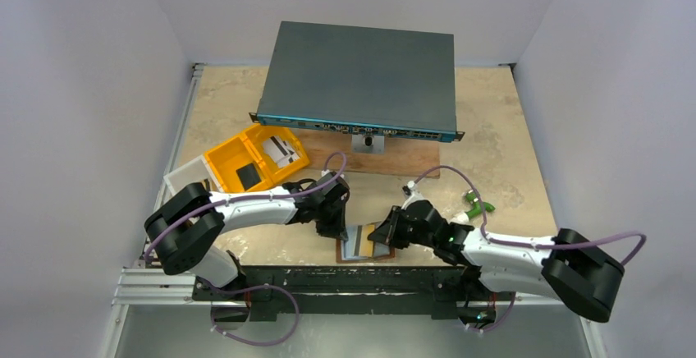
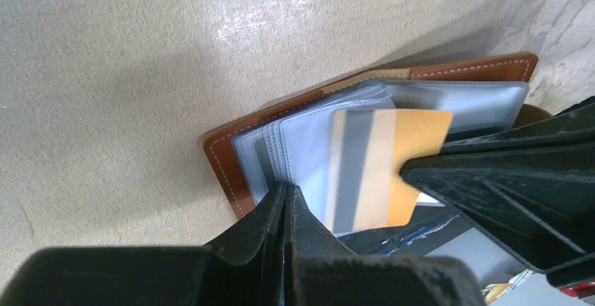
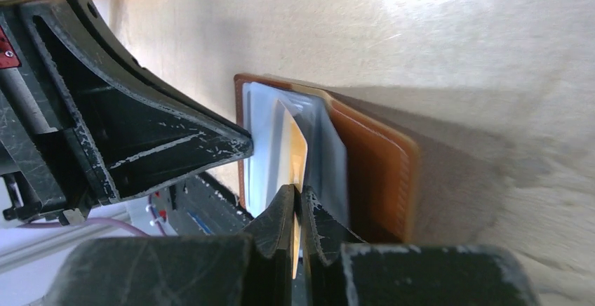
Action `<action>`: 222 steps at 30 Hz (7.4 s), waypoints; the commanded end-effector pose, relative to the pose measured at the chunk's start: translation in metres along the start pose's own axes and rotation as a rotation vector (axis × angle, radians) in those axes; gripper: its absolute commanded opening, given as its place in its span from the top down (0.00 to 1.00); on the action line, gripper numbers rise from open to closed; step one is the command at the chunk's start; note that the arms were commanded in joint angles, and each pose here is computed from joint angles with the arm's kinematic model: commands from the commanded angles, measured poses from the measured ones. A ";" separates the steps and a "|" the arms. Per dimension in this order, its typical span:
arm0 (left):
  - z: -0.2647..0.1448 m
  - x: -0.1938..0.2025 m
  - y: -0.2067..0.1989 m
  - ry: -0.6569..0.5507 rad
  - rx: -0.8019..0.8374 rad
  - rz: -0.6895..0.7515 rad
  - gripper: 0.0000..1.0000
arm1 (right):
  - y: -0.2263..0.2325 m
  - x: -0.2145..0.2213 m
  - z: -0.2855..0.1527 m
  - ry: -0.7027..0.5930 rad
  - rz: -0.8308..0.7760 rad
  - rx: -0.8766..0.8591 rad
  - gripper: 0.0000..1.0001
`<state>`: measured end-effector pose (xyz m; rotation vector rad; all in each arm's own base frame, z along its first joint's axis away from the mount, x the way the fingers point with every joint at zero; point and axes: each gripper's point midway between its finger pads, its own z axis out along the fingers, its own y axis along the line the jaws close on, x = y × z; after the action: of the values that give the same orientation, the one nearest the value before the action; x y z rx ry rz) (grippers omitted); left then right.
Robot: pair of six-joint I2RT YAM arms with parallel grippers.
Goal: Take the credit cards out of the card holder
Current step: Move the credit card to the storage box, then place the credit card in the storage box, then remove the credit card from the card holder.
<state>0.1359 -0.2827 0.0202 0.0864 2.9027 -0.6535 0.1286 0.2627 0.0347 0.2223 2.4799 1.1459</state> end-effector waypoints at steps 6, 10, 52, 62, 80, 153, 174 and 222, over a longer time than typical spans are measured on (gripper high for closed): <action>0.010 0.010 0.072 -0.002 -0.272 0.002 1.00 | -0.033 -0.011 -0.016 -0.061 -0.056 0.159 1.00; 0.009 0.008 0.068 -0.007 -0.260 0.010 1.00 | -0.032 -0.013 -0.017 -0.063 -0.062 0.166 1.00; -0.145 -0.037 -0.022 -0.253 0.432 0.157 0.48 | 0.134 -0.068 -0.051 -0.111 -0.102 -0.244 1.00; -0.170 -0.037 -0.032 -0.263 0.651 0.149 0.46 | 0.191 -0.072 -0.067 -0.067 -0.069 -0.504 1.00; -0.179 -0.036 -0.055 -0.232 0.840 0.116 0.77 | 0.206 -0.067 -0.054 -0.002 -0.045 -0.582 1.00; -0.284 -0.130 0.273 -0.541 -0.724 -0.565 0.28 | 0.134 -0.097 -0.050 -0.120 -0.400 -0.063 0.01; -0.195 -0.073 0.109 -0.437 0.066 -0.208 0.32 | 0.159 0.032 0.029 0.068 -0.462 0.029 0.65; -0.045 -0.020 0.010 -0.048 0.215 -0.067 0.90 | 0.031 0.010 0.028 -0.025 -0.349 0.363 0.44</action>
<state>0.1414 -0.2373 0.0599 -0.0018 2.8335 -0.9051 0.1230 0.2878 0.0310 -0.1198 2.5988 0.4678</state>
